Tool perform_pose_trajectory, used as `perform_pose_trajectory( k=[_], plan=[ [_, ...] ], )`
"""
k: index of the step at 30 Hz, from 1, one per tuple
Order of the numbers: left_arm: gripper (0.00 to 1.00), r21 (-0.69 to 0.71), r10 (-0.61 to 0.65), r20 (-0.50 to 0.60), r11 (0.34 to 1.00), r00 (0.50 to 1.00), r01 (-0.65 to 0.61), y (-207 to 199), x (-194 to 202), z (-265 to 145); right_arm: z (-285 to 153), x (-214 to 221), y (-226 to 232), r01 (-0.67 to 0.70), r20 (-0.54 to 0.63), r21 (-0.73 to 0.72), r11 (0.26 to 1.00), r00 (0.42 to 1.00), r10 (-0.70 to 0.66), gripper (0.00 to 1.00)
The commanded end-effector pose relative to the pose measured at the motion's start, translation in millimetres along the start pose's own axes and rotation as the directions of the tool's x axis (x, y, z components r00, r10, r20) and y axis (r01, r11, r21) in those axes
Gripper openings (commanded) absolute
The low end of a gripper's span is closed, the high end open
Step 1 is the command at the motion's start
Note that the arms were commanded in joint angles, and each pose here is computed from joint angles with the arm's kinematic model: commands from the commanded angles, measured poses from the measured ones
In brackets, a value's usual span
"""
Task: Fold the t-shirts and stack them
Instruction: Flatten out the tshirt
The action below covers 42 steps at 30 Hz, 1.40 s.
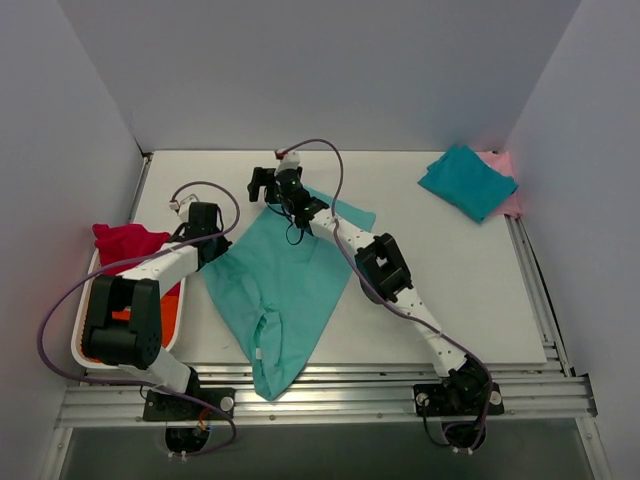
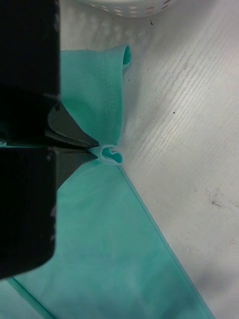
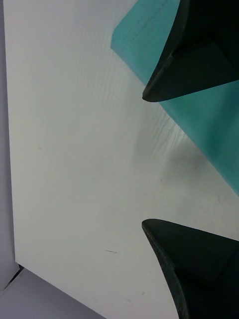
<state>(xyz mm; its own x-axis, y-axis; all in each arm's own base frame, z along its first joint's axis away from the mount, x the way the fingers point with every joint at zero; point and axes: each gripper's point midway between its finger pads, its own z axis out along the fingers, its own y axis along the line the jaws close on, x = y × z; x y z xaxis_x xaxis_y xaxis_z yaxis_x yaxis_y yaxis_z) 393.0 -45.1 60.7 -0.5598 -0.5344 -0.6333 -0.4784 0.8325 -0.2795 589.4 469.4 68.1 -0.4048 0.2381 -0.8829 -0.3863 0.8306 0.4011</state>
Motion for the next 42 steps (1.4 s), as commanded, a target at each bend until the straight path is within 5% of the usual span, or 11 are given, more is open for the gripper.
perform_pose_trajectory(
  k=[1, 13, 22, 24, 25, 26, 34, 42],
  plan=[
    [0.02, 0.047, -0.015, 0.051, 0.999, 0.999, 0.013, -8.7, -15.2, -8.9, 8.5, 3.6, -12.6, 0.002, 0.04, 0.023, 1.0, 0.999, -0.003, 1.0],
    [0.02, 0.074, -0.015, 0.038, 0.997, 0.999, 0.012, -12.0, -12.3, -6.9, -6.8, -27.8, -73.5, 0.009, 0.076, 0.298, 0.955, 0.997, -0.033, 1.0],
    [0.02, 0.11, -0.031, 0.011, 0.994, 0.999, 0.03, -13.4, -11.6, -4.7, -18.9, 19.5, -100.8, -0.04, -0.094, 0.384, 0.922, 0.992, 0.082, 1.0],
    [0.02, 0.11, -0.035, 0.011, 0.993, 0.999, 0.033, -11.3, -11.1, -4.7, -37.9, 16.7, -113.5, -0.042, -0.116, 0.443, 0.896, 0.988, 0.103, 1.0],
    [0.02, 0.111, -0.034, 0.013, 0.993, 0.999, 0.032, -11.0, -10.9, -4.8, -59.1, 59.5, -148.5, -0.023, -0.187, 0.519, 0.854, 0.972, 0.14, 1.0],
    [0.02, 0.109, -0.034, 0.012, 0.994, 0.999, 0.032, -10.0, -10.0, -4.7, -65.5, 33.0, -144.8, -0.078, -0.118, 0.505, 0.859, 0.98, 0.159, 1.0],
    [0.02, 0.138, -0.038, -0.015, 0.99, 0.999, 0.04, -14.0, -1.8, 3.1, -136.8, 48.1, -227.8, -0.193, -0.079, 0.612, 0.767, 0.95, 0.303, 1.0],
    [0.02, 0.168, -0.049, -0.016, 0.985, 0.999, 0.051, -20.5, -0.5, 8.8, -266.8, 51.4, -247.4, -0.254, 0.06, 0.747, 0.614, 0.946, 0.319, 1.0]
  ],
)
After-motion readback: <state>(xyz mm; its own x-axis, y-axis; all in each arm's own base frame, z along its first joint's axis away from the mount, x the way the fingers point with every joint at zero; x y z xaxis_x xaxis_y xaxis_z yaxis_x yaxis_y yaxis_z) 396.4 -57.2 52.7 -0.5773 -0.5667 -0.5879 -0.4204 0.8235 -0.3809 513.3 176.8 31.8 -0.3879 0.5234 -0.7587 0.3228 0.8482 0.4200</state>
